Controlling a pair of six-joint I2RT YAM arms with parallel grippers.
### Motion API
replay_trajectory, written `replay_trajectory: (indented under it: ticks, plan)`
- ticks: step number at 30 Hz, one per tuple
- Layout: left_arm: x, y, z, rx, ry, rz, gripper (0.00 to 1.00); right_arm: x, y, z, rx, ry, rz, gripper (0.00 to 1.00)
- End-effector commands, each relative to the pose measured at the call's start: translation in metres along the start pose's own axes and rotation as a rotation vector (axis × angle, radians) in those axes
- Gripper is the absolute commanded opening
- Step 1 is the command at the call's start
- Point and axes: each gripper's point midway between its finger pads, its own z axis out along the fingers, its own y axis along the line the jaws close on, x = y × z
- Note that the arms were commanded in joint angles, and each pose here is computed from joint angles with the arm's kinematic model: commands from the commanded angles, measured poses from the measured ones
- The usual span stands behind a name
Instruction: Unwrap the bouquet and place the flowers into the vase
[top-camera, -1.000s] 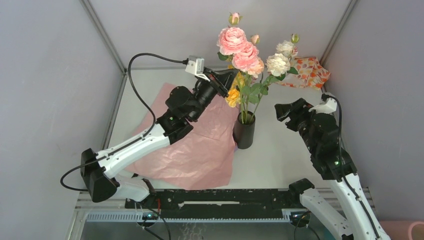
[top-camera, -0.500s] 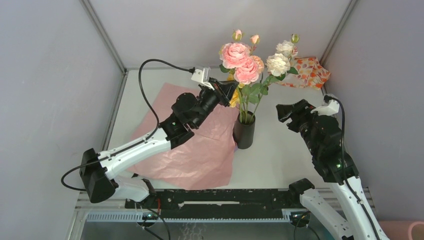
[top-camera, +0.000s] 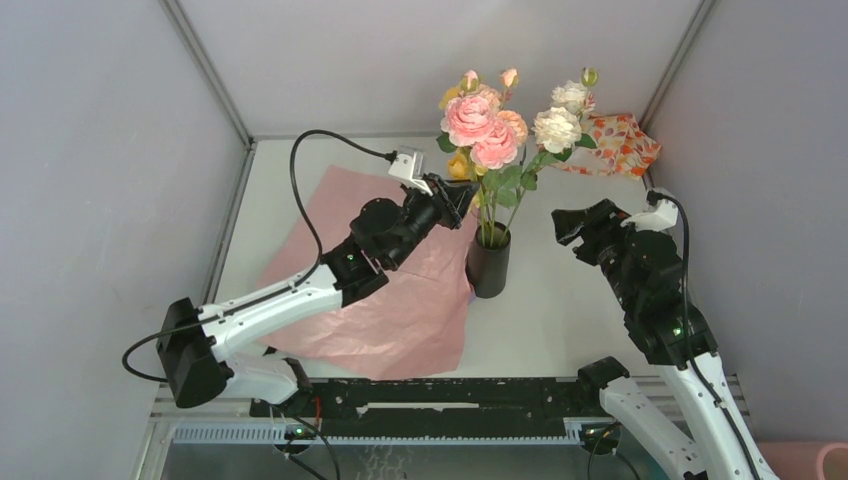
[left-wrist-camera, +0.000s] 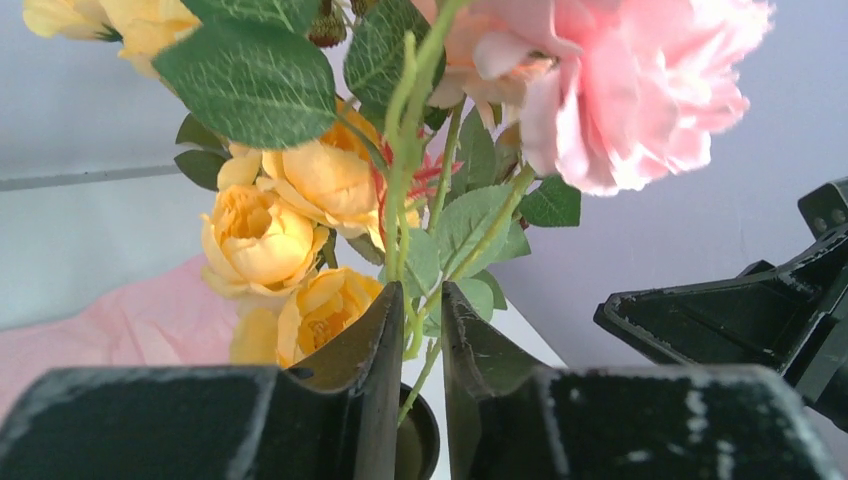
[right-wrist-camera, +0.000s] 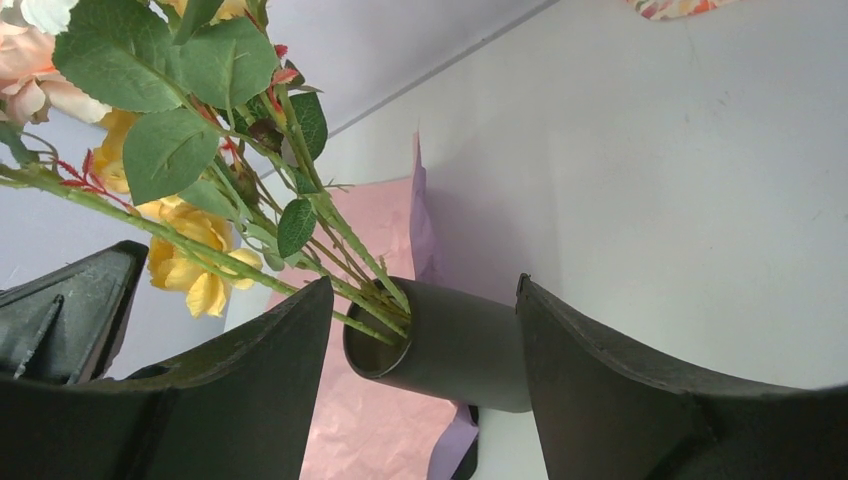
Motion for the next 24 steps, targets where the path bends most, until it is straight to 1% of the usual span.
replay_trajectory:
  ticks: [1, 8, 14, 21, 24]
  plan:
    - [-0.014, -0.006, -0.011, 0.008, -0.036, -0.023, 0.25, -0.005, 0.004, 0.001, -0.014, -0.014, 0.019, 0.76]
    - [-0.009, -0.003, -0.022, -0.005, -0.005, 0.005, 0.29, -0.005, 0.008, 0.001, -0.033, -0.010, 0.022, 0.77]
    - [-0.030, -0.004, -0.043, -0.014, -0.039, 0.037, 0.35, -0.008, 0.012, 0.002, -0.047, -0.021, 0.031, 0.78]
    - [-0.052, -0.006, -0.069, -0.011, -0.075, 0.026, 0.36, -0.008, 0.019, 0.004, -0.074, -0.015, 0.040, 0.79]
    - [-0.069, -0.003, -0.087, -0.030, -0.120, 0.020, 0.36, -0.013, 0.026, 0.003, -0.095, -0.022, 0.034, 0.81]
